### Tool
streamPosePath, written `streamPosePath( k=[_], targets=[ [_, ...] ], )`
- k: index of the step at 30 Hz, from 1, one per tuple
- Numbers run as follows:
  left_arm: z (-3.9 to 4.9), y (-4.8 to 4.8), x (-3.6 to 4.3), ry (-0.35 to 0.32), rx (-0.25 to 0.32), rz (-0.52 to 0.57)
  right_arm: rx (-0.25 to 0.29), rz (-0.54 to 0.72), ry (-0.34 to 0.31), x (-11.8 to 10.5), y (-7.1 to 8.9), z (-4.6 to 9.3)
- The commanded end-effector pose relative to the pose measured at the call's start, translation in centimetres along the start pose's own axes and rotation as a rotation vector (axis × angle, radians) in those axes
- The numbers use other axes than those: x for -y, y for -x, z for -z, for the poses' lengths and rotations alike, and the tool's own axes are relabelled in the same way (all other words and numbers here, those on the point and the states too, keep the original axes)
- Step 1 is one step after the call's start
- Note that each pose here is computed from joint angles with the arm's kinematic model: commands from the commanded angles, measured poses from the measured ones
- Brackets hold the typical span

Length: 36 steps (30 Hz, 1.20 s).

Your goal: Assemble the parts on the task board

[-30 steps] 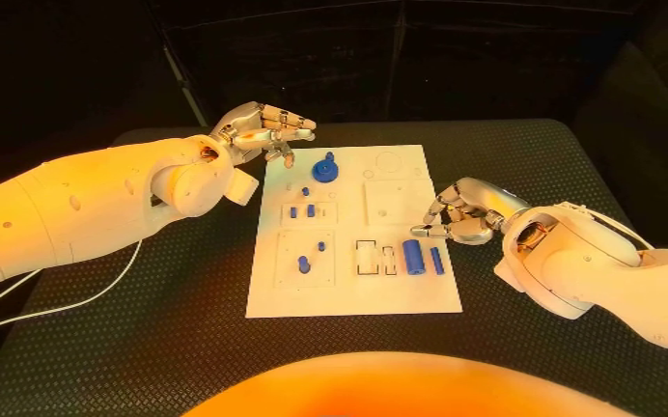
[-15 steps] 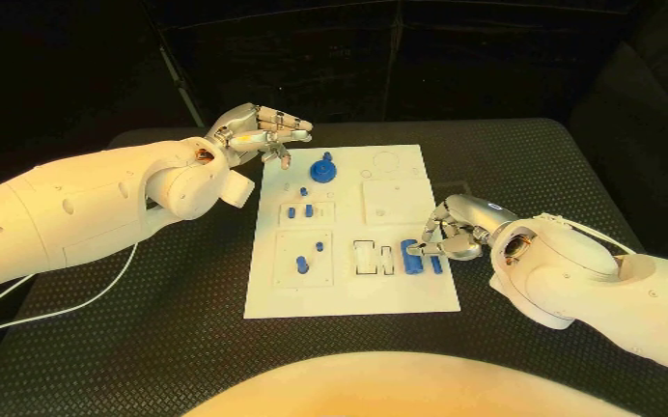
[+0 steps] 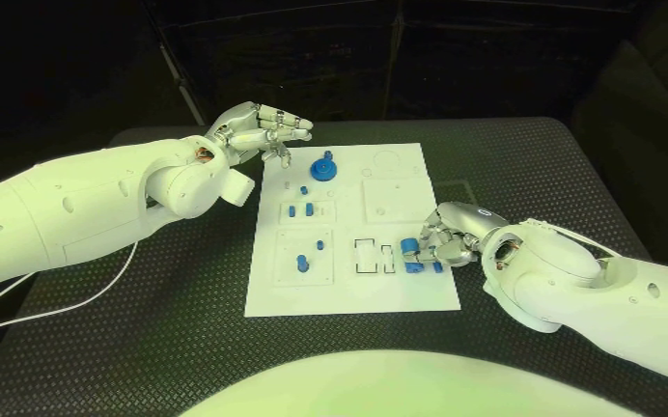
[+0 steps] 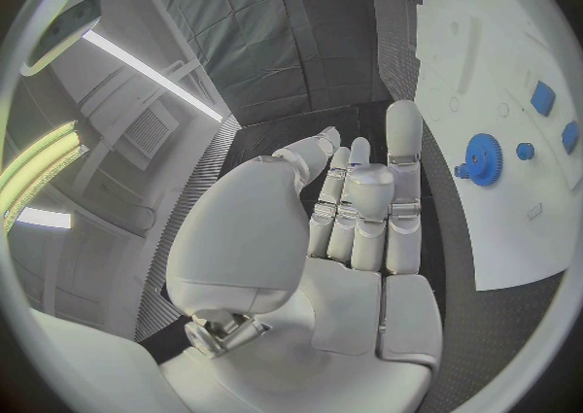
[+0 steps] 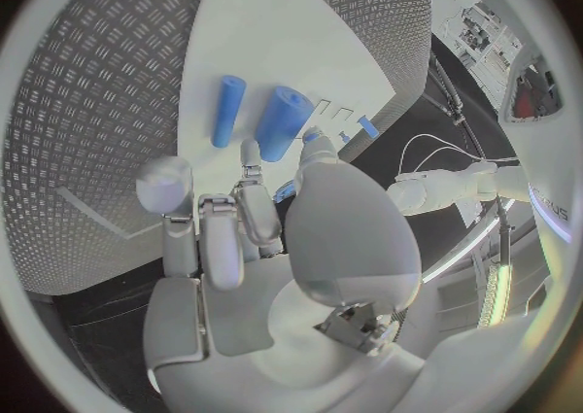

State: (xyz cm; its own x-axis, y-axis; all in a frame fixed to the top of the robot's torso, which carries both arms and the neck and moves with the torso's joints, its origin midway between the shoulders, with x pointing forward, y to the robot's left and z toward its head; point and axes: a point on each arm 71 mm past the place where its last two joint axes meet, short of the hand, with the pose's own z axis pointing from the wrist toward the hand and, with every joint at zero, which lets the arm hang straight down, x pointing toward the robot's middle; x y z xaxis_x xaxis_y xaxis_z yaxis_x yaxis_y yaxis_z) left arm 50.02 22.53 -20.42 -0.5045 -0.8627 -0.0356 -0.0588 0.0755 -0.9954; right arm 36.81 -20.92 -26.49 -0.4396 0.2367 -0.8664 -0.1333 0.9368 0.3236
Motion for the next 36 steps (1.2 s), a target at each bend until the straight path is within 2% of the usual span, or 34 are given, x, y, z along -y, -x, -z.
streamPosePath(
  k=[1, 8, 19, 22, 29, 32, 36],
  targets=[
    [-0.01, -0.08, 0.19, -0.014, -0.005, 0.006, -0.017, 0.03, -0.002, 0.0, -0.3, -0.1],
    [0.01, -0.09, 0.18, -0.013, -0.007, 0.007, -0.044, 0.048, -0.015, 0.1, -1.1, -0.6],
    [0.0, -0.05, 0.14, -0.01, -0.007, 0.007, -0.029, 0.05, -0.014, 0.0, -1.8, -1.0],
    [0.01, -0.04, 0.13, -0.008, -0.007, 0.007, -0.004, 0.03, -0.008, -0.2, -1.8, -0.9],
    [0.04, -0.05, 0.09, -0.006, -0.01, 0.008, 0.135, -0.181, 0.044, -1.1, -0.7, -0.1],
    [0.02, -0.09, 0.07, -0.006, -0.012, 0.009, 0.159, -0.234, 0.055, -1.4, -0.5, 0.3],
    [0.02, -0.12, 0.05, -0.006, -0.014, 0.01, 0.165, -0.267, 0.063, -1.7, -0.4, 0.5]
  ],
)
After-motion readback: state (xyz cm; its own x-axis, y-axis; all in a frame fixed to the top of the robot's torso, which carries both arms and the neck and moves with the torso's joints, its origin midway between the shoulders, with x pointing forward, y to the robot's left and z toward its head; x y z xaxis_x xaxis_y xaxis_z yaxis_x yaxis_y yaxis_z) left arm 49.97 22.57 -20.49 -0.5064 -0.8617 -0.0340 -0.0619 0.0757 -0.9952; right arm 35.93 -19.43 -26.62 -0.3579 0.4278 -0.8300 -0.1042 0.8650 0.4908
